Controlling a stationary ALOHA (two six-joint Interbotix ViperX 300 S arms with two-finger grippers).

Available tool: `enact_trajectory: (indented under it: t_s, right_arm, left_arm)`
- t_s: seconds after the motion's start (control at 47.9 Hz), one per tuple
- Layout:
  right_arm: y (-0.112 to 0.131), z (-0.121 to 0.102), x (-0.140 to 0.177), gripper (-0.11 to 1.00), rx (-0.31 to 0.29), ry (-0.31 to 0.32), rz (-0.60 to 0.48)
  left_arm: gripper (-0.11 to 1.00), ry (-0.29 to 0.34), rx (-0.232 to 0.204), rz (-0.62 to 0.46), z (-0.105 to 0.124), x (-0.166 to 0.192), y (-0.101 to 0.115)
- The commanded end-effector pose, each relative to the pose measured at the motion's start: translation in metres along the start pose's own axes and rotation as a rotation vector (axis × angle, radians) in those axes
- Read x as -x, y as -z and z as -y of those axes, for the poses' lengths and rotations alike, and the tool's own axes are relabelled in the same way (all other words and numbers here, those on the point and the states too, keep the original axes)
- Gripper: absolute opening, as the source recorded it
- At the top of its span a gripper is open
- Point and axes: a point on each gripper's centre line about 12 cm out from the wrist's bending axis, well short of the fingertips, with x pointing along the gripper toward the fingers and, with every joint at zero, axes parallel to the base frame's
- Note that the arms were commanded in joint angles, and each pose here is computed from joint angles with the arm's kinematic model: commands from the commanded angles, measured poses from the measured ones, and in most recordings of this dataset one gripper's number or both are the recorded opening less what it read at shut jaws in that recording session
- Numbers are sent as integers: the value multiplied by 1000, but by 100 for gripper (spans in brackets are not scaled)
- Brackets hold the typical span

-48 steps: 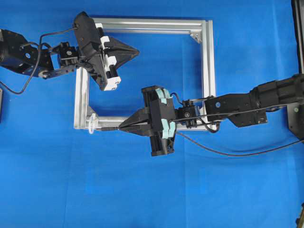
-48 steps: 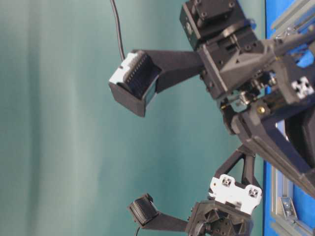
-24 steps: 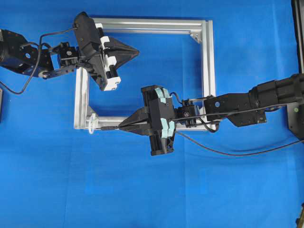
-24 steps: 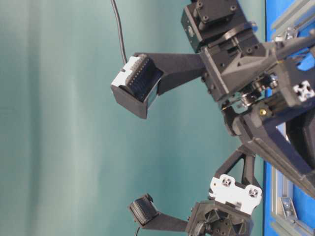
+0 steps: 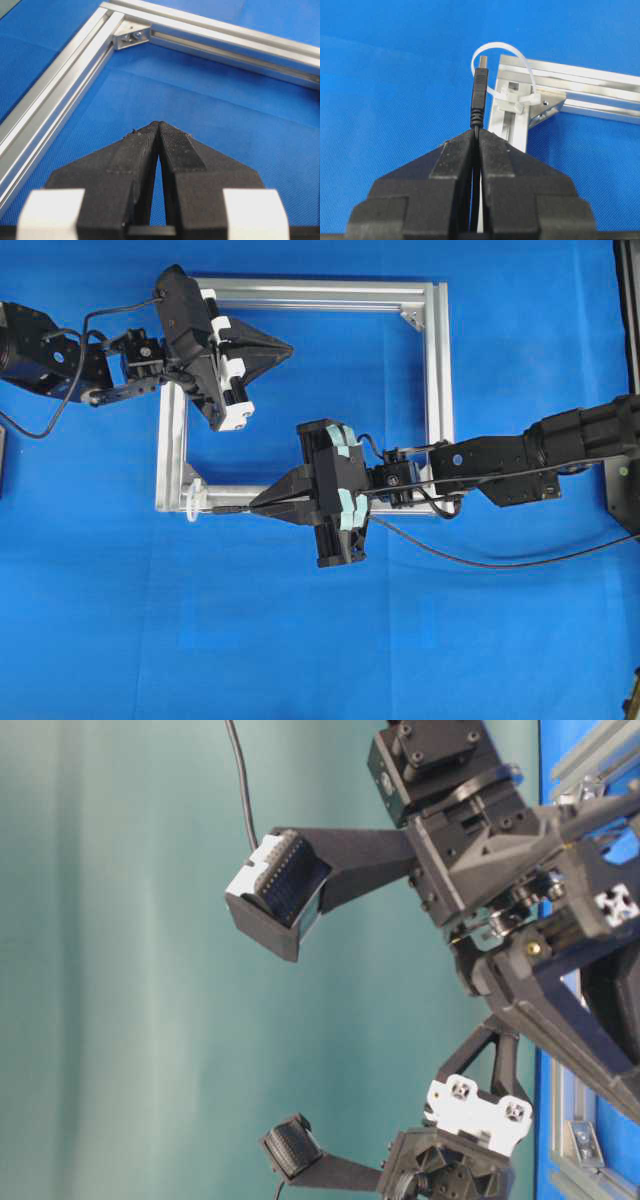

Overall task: Insert the wire through the string loop located on the left side.
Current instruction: 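Move the held cable plug left toward the white zip-tie loop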

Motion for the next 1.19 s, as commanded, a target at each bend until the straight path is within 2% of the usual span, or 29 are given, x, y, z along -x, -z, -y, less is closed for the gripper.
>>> enact_trajectory:
  t_s: [0.0,1.17]
  right_arm:
    - [-13,0,0,0,0,-1,35]
    - [-14,0,0,0,-1,-1,37]
  left_arm:
    - [0,6,-1,38,2,2,-13]
    - [0,5,0,35,1,4,-11]
